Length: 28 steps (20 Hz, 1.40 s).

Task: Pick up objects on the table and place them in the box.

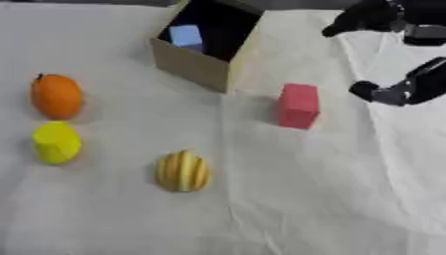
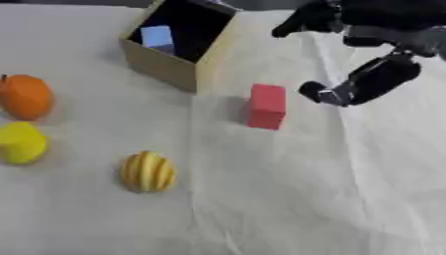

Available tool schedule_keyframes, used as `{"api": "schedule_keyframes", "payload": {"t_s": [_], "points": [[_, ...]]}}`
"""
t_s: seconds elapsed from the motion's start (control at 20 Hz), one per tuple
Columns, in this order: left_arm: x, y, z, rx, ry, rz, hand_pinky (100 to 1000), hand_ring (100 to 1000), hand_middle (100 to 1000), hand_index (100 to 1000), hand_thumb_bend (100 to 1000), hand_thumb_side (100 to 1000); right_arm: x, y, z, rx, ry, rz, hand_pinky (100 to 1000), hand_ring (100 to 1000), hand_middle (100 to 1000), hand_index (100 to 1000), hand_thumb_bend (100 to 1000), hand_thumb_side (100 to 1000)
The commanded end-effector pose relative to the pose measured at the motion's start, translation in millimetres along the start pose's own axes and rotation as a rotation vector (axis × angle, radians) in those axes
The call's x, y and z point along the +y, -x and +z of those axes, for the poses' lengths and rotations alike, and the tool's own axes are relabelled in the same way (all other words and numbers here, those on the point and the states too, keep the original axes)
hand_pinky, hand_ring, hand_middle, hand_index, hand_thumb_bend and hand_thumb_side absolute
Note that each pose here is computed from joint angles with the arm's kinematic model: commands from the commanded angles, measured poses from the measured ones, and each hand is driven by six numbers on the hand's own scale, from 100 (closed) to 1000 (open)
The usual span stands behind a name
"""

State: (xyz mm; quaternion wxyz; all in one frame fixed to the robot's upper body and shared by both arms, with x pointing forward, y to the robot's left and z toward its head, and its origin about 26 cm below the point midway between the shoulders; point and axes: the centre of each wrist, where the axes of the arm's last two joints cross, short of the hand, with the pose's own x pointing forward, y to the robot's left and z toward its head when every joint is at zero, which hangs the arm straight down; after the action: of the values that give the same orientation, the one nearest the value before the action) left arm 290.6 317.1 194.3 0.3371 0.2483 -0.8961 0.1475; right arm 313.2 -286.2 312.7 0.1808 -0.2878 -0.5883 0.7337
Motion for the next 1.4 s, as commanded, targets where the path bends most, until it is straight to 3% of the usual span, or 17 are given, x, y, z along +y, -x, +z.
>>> {"api": "schedule_keyframes", "payload": {"t_s": [0.05, 0.6, 0.8, 1.15, 1.4], "points": [[0.9, -9.5, -8.3, -0.046, 0.015, 0.001, 706, 633, 609, 783, 399, 571, -9.5, 3.2, 4.8, 0.029, -0.027, 0.027, 930, 933, 851, 960, 262, 497], [0.9, -10.0, -9.0, -0.045, 0.018, 0.006, 706, 634, 609, 783, 396, 575, -3.3, 6.4, -7.8, 0.055, -0.102, -0.001, 942, 944, 859, 970, 272, 552], [0.7, -10.2, -9.2, -0.044, 0.019, 0.008, 706, 634, 609, 783, 396, 576, 0.9, 7.1, -12.9, 0.061, -0.124, -0.033, 944, 940, 856, 968, 234, 576], [-0.1, -10.4, -9.3, -0.043, 0.021, 0.012, 707, 635, 610, 784, 396, 576, 8.6, 8.3, -24.0, 0.089, -0.154, -0.089, 952, 940, 856, 965, 221, 567], [-0.4, -10.4, -9.1, -0.041, 0.022, 0.014, 707, 635, 610, 783, 396, 576, 11.5, 5.7, -31.1, 0.089, -0.167, -0.142, 973, 948, 856, 954, 262, 500]]}}
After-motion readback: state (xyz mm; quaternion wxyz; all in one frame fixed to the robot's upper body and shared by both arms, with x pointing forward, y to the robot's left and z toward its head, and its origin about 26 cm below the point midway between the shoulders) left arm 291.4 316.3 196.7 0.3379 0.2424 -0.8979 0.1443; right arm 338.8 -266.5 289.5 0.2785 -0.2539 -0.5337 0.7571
